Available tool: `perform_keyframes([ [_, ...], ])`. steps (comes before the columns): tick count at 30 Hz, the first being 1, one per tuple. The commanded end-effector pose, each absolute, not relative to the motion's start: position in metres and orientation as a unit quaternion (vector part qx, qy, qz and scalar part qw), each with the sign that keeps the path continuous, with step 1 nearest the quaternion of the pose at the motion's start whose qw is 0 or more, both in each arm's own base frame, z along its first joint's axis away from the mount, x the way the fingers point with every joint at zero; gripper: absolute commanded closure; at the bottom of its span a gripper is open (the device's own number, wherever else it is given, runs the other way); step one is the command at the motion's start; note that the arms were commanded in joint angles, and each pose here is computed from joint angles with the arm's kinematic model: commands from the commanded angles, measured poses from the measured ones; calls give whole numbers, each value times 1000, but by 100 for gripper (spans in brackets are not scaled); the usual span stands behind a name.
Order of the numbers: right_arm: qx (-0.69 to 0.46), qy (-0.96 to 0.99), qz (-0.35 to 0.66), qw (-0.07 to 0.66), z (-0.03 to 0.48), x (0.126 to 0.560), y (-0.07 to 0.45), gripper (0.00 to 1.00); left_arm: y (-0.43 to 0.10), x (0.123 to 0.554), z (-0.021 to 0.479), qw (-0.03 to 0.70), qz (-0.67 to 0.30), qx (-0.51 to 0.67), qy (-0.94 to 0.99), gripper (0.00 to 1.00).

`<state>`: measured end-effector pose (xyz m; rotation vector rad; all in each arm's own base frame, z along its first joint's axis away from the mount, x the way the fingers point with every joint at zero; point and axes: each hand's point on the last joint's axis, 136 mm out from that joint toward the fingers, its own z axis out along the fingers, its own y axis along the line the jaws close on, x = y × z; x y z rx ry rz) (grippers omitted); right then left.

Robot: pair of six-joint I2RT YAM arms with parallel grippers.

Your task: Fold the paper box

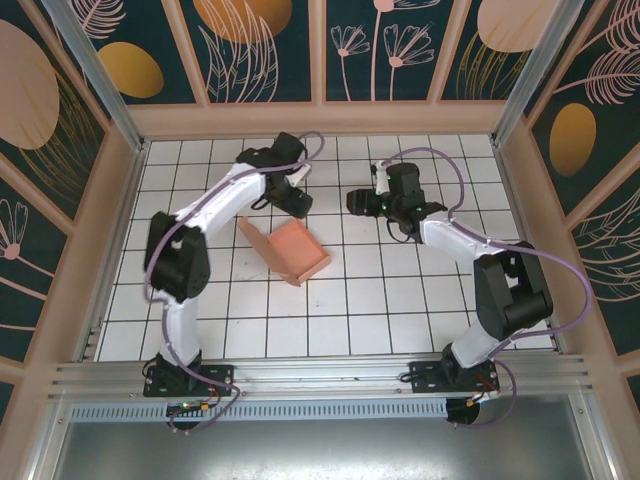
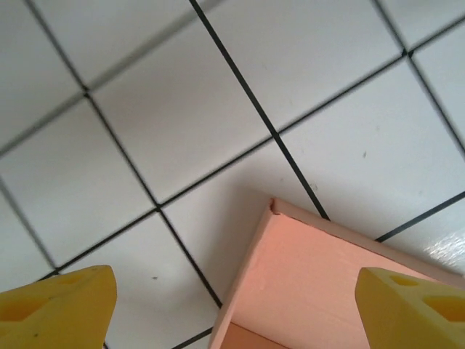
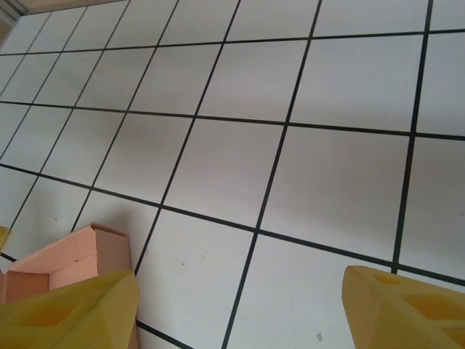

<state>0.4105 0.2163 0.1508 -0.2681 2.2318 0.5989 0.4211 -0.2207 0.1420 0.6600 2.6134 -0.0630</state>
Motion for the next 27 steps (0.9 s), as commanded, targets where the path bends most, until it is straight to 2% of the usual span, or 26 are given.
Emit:
perform_keyframes([
  [1,-133,872,242,405,158,414,235,26,-191,449,193,350,-36,140,926,13],
  [7,-178,884,194,386,135,414,275,25,-117,429,230,452,-76,3,889,4],
  [11,-219,891,157,366,111,410,312,24,-60,406,222,475,-62,-93,873,1],
  [16,-246,900,118,340,79,409,342,24,-2,374,201,484,-98,-192,848,1],
  [21,-227,913,85,328,54,418,337,24,2,367,186,471,-113,-201,851,1],
  [27,-147,927,74,337,57,428,293,25,-14,374,184,476,-155,-178,847,1],
])
